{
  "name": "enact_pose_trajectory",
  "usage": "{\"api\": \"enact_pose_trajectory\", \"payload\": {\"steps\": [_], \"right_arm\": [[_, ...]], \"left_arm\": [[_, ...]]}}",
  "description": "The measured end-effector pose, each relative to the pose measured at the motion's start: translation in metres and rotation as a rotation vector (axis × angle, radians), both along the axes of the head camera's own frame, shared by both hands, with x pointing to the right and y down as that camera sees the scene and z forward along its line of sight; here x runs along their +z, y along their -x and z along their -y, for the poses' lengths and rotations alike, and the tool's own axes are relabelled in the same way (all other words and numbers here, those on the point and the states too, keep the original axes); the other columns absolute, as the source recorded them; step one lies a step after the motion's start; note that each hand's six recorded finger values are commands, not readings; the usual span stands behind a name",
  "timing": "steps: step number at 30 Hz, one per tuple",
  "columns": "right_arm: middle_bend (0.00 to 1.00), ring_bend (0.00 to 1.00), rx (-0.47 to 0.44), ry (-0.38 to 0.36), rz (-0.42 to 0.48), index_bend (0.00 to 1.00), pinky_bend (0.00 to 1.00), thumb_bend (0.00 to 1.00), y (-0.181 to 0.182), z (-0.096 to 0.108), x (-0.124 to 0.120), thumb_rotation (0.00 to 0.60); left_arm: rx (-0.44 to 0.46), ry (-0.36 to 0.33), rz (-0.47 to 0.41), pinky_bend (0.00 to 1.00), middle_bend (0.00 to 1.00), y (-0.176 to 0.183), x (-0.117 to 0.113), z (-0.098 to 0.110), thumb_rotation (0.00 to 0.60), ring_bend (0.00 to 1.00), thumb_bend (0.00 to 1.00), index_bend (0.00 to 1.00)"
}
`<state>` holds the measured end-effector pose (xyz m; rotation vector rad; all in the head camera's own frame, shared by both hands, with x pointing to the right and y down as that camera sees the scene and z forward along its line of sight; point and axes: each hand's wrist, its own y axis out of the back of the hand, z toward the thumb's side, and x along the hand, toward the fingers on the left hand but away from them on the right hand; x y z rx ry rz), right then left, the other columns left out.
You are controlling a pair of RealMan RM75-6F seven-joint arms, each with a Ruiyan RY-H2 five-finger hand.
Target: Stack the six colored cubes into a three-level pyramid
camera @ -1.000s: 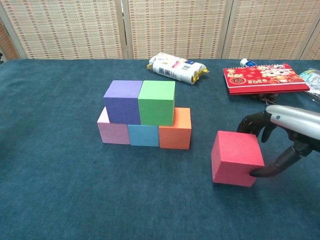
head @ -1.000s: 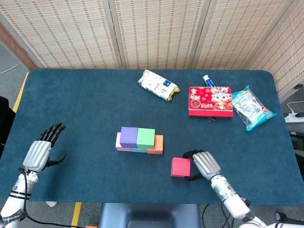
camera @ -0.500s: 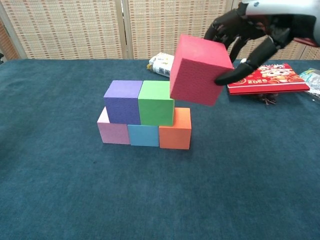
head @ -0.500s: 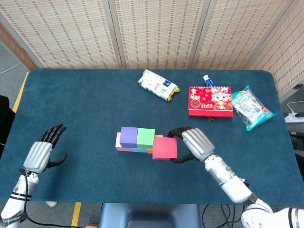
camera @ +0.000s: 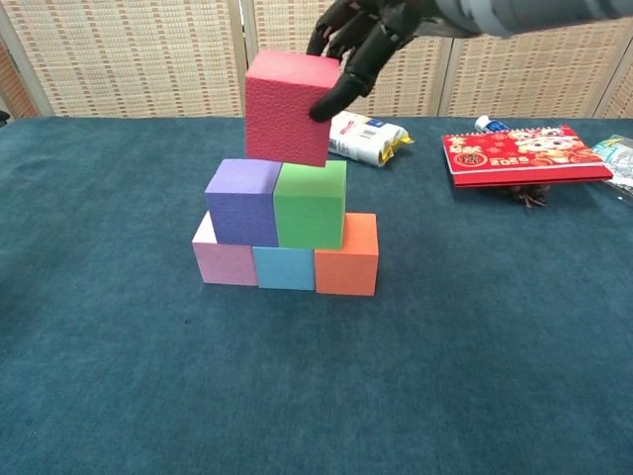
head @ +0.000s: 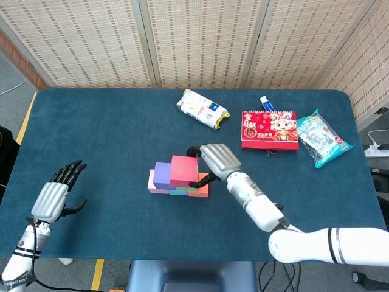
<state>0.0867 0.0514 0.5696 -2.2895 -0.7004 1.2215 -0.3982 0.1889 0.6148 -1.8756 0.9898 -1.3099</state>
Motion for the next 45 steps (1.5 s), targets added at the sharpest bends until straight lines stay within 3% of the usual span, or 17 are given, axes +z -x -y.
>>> {"api": "enact_pose_trajectory", "payload": {"steps": [6, 11, 45], "right_arm": [[0.48, 0.42, -0.013, -0.001, -0.055, 0.59, 0.38, 0.28, 0.027, 0.015, 0.012, 0.6], [0.48, 0.42, -0.02, 0.016, -0.07, 0.59, 0.38, 0.28, 0.036, 0.014, 0.022, 0.6], [0.48, 0.4, -0.025, 0.002, -0.146, 0.57, 0.37, 0.28, 0.039, 0.008, 0.031, 0.6]], "left_arm": [[-0.013, 0.002, -0.004, 0.11, 0.0, 0.003, 0.001, -0.001, 0.6, 0.0, 0.32, 0.0], [-0.019, 0.004, -0.006, 0.11, 0.0, 0.004, 0.002, -0.001, 0.6, 0.0, 0.32, 0.0], [-0.021, 0.01, -0.014, 0.11, 0.0, 0.006, 0.006, -0.005, 0.6, 0.0, 0.32, 0.0]]}}
